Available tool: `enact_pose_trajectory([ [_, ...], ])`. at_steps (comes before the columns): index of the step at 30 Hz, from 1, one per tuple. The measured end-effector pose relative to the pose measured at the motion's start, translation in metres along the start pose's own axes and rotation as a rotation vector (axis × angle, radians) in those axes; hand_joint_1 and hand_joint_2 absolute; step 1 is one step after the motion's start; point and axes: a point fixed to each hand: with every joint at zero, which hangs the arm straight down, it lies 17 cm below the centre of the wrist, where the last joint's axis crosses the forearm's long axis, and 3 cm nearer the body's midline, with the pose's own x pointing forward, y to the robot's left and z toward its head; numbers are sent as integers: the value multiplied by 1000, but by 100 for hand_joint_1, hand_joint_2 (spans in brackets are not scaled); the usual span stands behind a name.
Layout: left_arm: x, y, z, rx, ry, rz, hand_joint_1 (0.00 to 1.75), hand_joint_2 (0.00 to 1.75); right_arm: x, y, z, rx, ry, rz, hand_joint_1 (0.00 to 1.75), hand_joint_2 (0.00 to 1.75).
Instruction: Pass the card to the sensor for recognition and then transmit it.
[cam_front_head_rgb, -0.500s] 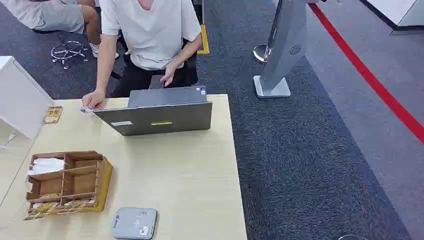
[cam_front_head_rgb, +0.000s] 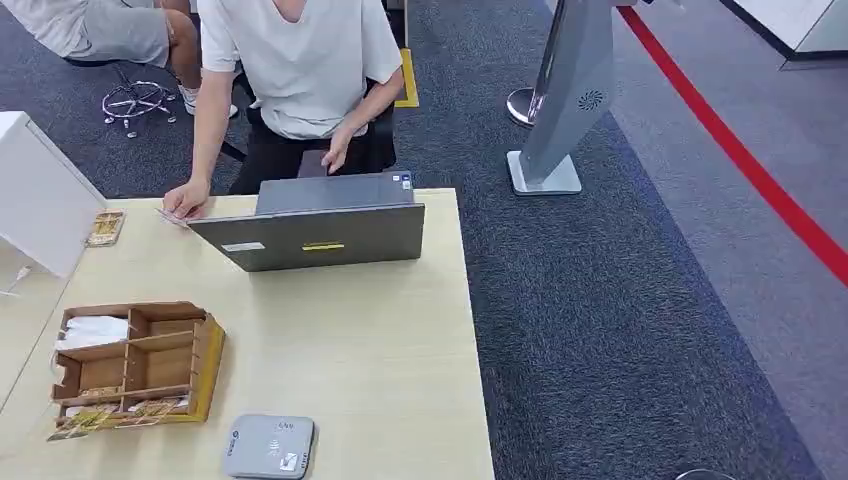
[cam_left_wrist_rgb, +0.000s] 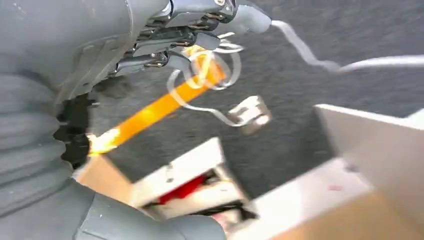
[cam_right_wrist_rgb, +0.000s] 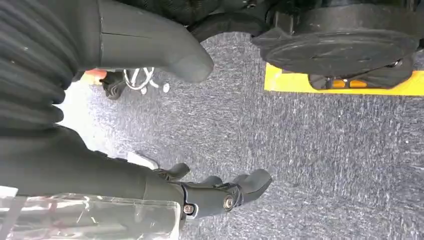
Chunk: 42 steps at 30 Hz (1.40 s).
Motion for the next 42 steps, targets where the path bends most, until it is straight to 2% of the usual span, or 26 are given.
enact_pose_trajectory([
  [4, 47, -16, -5, -39, -133, 30, 0, 175, -2, -2, 1, -8, 3, 7, 0, 175],
  [13, 146, -91, 0, -177, -407, 23, 0, 175, -6, -2, 5, -2, -6, 65, 0, 175],
  [21, 244, -151, 32, -273, -696, -8, 0, 175, -7, -4, 5, 0, -23, 120, 0, 175],
  [25, 283, -173, 53, -310, -831, -59, 0, 175, -8, -5, 5, 2, -30, 141, 0, 175],
  [28, 299, -200, 64, -367, -902, -127, 0, 175, -9, -7, 5, -1, -32, 159, 0, 175],
  [33, 306, -256, 81, -509, -956, -237, 0, 175, -10, -9, 4, -5, -37, 179, 0, 175],
  [42, 288, -354, 112, -809, -958, -429, 0, 175, -10, -20, -5, -28, -29, 207, 0, 175],
])
